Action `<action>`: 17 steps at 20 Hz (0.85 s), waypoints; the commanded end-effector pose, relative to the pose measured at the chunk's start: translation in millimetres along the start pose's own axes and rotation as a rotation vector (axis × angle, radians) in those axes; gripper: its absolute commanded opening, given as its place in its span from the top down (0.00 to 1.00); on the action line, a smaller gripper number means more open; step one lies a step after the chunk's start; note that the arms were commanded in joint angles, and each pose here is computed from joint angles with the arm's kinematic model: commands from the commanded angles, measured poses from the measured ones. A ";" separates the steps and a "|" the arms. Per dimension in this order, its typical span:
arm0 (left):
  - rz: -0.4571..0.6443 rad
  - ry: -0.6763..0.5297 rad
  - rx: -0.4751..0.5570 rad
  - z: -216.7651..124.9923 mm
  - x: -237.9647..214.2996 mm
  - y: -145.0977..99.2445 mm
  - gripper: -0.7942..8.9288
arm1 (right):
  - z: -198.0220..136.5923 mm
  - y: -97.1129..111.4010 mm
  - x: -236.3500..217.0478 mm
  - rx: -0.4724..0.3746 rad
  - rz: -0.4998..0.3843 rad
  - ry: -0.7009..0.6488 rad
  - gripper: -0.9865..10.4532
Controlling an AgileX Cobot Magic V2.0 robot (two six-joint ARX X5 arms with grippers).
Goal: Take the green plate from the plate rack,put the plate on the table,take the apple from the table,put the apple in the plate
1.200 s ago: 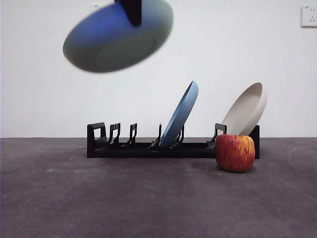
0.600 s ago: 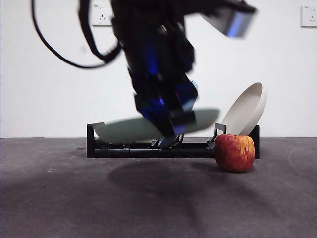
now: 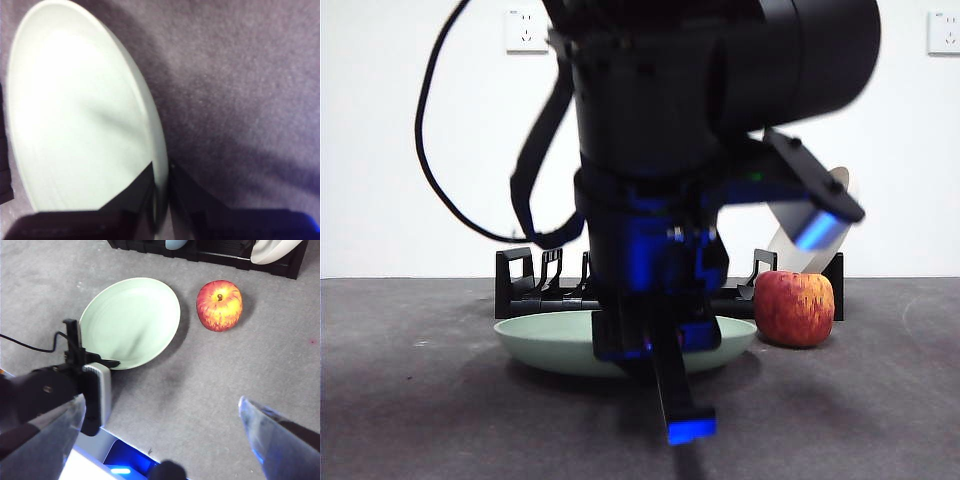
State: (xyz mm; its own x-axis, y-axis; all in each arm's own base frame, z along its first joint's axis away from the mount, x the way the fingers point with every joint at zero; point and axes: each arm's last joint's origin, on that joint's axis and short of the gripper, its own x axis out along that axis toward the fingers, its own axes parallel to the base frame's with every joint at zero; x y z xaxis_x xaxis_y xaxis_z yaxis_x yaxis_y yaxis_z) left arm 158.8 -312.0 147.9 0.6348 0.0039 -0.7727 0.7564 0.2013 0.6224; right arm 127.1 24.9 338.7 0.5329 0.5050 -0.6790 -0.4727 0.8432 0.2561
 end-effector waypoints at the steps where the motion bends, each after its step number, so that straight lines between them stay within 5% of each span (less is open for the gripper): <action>1: -0.054 0.036 -0.030 -2.2 13.0 -11.5 0.93 | 1.0 0.5 -0.5 0.002 0.002 -0.006 0.34; 4: -0.159 0.007 -0.087 -0.9 13.4 -14.2 0.91 | 0.9 0.5 -0.6 0.002 0.001 -0.006 0.34; 8: -0.159 0.004 -0.097 -0.5 13.4 -13.9 0.62 | 1.0 0.5 -0.5 0.002 0.002 -0.006 0.34; 15: -0.146 -0.036 -0.135 -3.1 -9.7 2.6 0.60 | 1.0 0.5 -0.5 0.002 0.002 -0.006 0.34; 17: -0.141 -0.066 -0.168 -5.6 -23.9 12.3 0.45 | 1.0 0.5 -0.5 0.002 0.001 -0.006 0.34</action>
State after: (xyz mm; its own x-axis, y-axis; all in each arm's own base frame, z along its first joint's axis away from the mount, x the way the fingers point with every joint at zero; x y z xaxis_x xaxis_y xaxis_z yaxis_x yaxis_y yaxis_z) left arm 153.5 -304.5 171.2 0.5348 -0.0867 -0.8405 0.8102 0.3349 0.4810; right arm 127.2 24.9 338.7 0.5331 0.5050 -0.6788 -0.4728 0.8432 0.2559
